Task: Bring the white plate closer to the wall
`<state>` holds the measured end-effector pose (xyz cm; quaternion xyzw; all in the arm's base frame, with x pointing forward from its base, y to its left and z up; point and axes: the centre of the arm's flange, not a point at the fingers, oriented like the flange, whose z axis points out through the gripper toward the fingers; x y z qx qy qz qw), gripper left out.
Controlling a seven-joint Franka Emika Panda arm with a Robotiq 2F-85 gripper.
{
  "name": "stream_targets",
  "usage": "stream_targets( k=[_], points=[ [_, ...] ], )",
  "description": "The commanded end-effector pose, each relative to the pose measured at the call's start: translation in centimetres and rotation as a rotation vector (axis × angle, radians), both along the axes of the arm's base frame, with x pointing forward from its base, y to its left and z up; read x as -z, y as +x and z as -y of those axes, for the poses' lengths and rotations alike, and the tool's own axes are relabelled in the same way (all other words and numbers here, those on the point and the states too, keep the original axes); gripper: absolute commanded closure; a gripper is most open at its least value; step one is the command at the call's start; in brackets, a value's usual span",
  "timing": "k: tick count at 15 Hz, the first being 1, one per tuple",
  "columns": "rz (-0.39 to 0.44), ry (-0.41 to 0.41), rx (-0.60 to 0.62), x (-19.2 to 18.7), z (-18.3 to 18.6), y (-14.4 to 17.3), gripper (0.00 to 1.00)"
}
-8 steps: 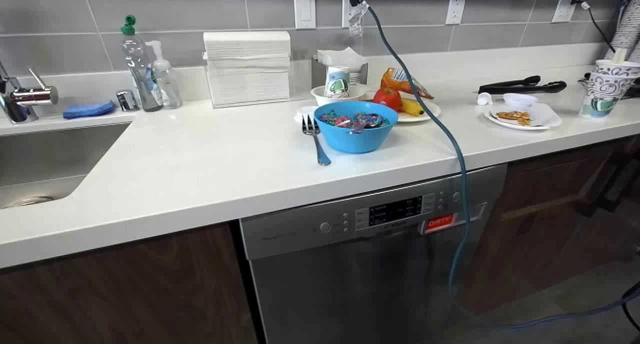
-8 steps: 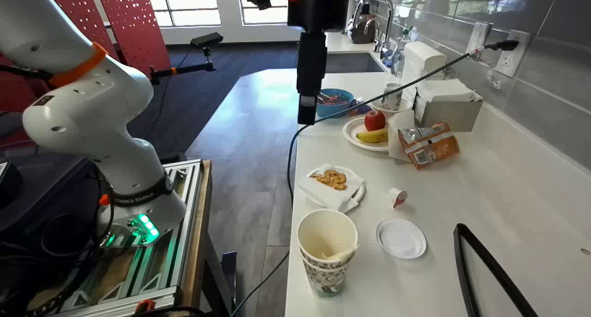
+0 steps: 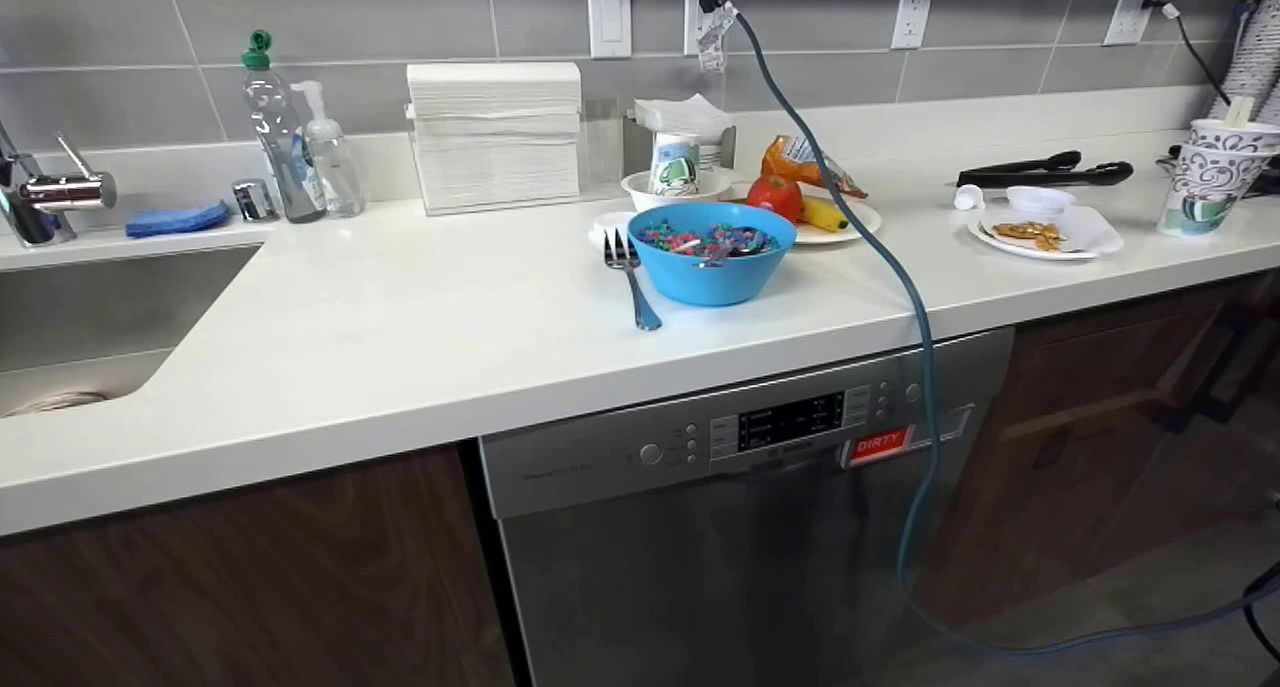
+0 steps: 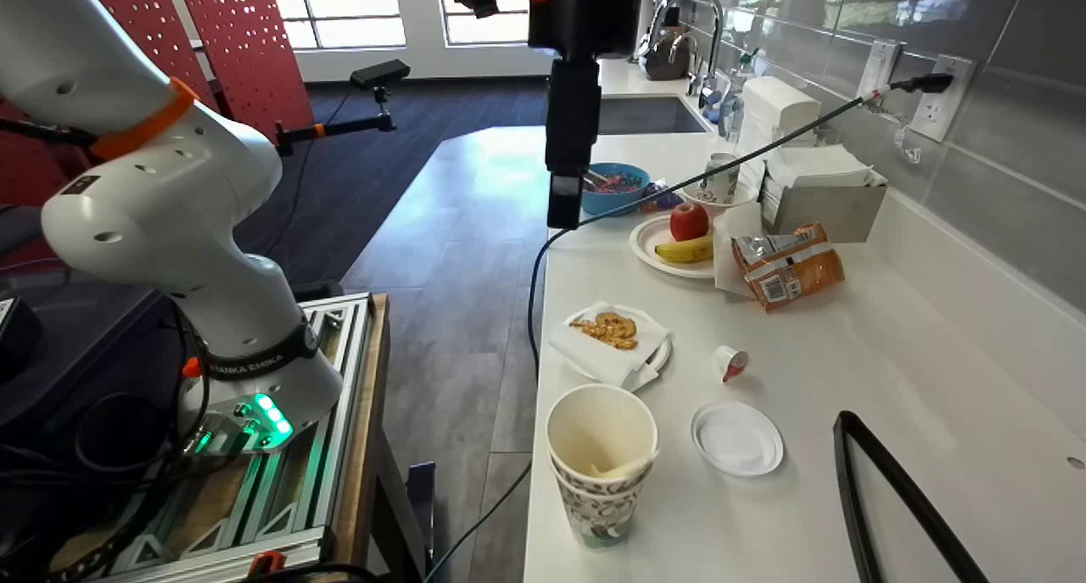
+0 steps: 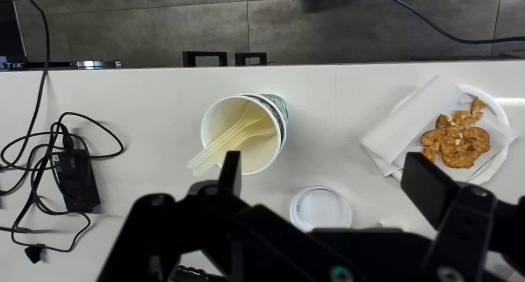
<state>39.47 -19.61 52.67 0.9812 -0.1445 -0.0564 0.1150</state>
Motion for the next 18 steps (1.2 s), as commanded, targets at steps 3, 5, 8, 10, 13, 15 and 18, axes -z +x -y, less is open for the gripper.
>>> stream_targets(
  k=[3, 5, 8, 10, 13, 15, 18],
  points=[
    [-0.054, -0.075, -0.018, 0.9, -5.6, 2.9, 0.0],
    [-0.085, -0.113, 0.008, 1.6, -8.8, 4.3, 0.0],
    [-0.129, -0.19, 0.089, 3.7, -12.7, 5.9, 0.0],
    [-0.159, -0.213, 0.151, 5.3, -14.6, 7.1, 0.0],
    [-0.206, -0.246, 0.202, 8.5, -17.3, 8.8, 0.0],
    [-0.173, -0.225, 0.149, 8.1, -16.9, 7.1, 0.0],
    [-0.214, -0.227, 0.113, 10.4, -18.4, 8.3, 0.0]
  ],
)
